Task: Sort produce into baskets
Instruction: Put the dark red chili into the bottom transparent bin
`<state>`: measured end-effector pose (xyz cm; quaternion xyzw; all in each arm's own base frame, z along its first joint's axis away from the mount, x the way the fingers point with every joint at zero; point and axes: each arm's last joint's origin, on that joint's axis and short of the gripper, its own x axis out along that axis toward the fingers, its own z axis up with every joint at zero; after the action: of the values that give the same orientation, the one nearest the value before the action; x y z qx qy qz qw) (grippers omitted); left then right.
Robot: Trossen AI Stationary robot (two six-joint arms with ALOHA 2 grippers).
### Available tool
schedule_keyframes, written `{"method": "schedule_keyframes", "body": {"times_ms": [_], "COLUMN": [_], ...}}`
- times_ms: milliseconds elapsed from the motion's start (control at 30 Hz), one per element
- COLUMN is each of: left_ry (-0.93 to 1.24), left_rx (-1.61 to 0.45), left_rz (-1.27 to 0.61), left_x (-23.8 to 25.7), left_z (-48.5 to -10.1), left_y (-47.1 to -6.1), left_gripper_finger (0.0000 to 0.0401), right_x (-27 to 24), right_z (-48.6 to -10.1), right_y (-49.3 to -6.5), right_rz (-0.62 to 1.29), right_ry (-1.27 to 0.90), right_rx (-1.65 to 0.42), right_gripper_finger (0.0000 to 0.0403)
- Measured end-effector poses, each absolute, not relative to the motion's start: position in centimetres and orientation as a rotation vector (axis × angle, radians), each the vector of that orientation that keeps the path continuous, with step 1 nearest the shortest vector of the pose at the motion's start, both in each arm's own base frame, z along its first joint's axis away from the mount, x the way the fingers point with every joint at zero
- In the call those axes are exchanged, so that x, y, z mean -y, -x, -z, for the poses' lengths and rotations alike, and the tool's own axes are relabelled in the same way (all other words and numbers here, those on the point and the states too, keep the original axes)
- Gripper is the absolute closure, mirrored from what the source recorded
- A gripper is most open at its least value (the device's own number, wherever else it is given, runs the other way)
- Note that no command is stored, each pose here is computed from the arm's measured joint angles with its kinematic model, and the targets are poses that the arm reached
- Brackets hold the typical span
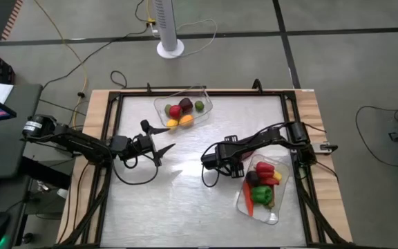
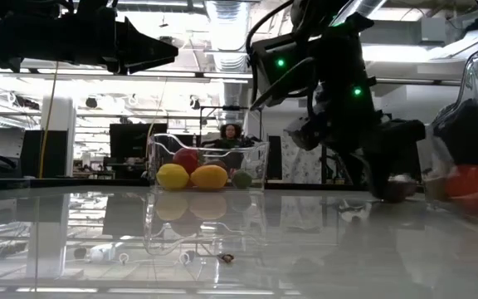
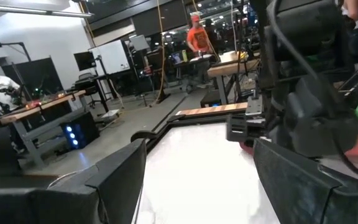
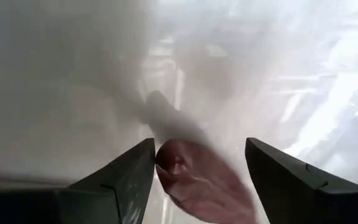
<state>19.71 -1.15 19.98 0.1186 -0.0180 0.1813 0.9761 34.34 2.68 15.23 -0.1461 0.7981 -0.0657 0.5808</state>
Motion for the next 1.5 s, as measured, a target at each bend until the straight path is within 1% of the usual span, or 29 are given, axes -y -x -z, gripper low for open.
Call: {"method": "schedule_keyframes", "body": {"times_ms": [100, 167, 200, 333, 433, 533, 667, 967, 1100, 1200, 1267, 1333, 1500], "left_ry": [-0.238, -0.238, -0.238, -0.239, -0.24, -0.241, -0.228, -0.243, -0.246, -0.246, -0.246, -0.246, -0.247], "left_rx": [0.036, 0.036, 0.036, 0.034, 0.031, 0.026, 0.024, 0.013, 0.006, 0.006, 0.006, 0.006, 0.003], "left_rz": [-0.365, -0.365, -0.365, -0.365, -0.364, -0.364, -0.36, -0.356, -0.358, -0.362, -0.363, -0.363, -0.363], "left_x": [1.2, 1.2, 1.2, 1.2, 1.2, 1.2, 1.2, 1.2, 1.2, 1.1, 1.1, 1.1, 1.1], "left_z": [-20.0, -20.0, -20.0, -20.0, -19.9, -19.9, -19.8, -19.7, -19.7, -19.7, -19.7, -19.7, -19.6], "left_y": [-19.7, -19.7, -19.7, -19.7, -19.7, -19.7, -19.7, -19.7, -19.7, -19.7, -19.7, -19.7, -19.7], "left_gripper_finger": [0.0118, 0.0118, 0.0118, 0.0118, 0.0118, 0.0118, 0.0118, 0.0118, 0.0118, 0.0118, 0.0118, 0.0118, 0.0118], "right_x": [-1.5, -0.6, -0.2, 0.3, 0.3, 0.9, 1.8, 5.2, 5.9, 6.2, 6.4, 6.5, 6.7], "right_z": [-15.3, -15.5, -15.7, -16.5, -17.1, -17.2, -17.3, -15.3, -14.0, -13.7, -13.6, -13.6, -13.5], "right_y": [-34.4, -34.4, -34.5, -34.8, -35.1, -35.1, -34.8, -33.4, -32.5, -32.1, -32.1, -32.0, -32.0], "right_rz": [0.273, 0.343, 0.349, 0.311, 0.25, 0.272, 0.315, 0.378, 0.364, 0.367, 0.361, 0.361, 0.362], "right_ry": [0.394, 0.376, 0.346, 0.246, 0.129, 0.039, 0.003, -0.119, -0.162, -0.175, -0.179, -0.183, -0.195], "right_rx": [-1.847, -1.847, -1.852, -1.849, -1.853, -1.85, -1.879, -1.949, -1.97, -1.975, -1.973, -1.971, -1.97], "right_gripper_finger": [0.0127, 0.0127, 0.0127, 0.0127, 0.0127, 0.0127, 0.0127, 0.0127, 0.0127, 0.013, 0.0142, 0.0162, 0.0239]}}
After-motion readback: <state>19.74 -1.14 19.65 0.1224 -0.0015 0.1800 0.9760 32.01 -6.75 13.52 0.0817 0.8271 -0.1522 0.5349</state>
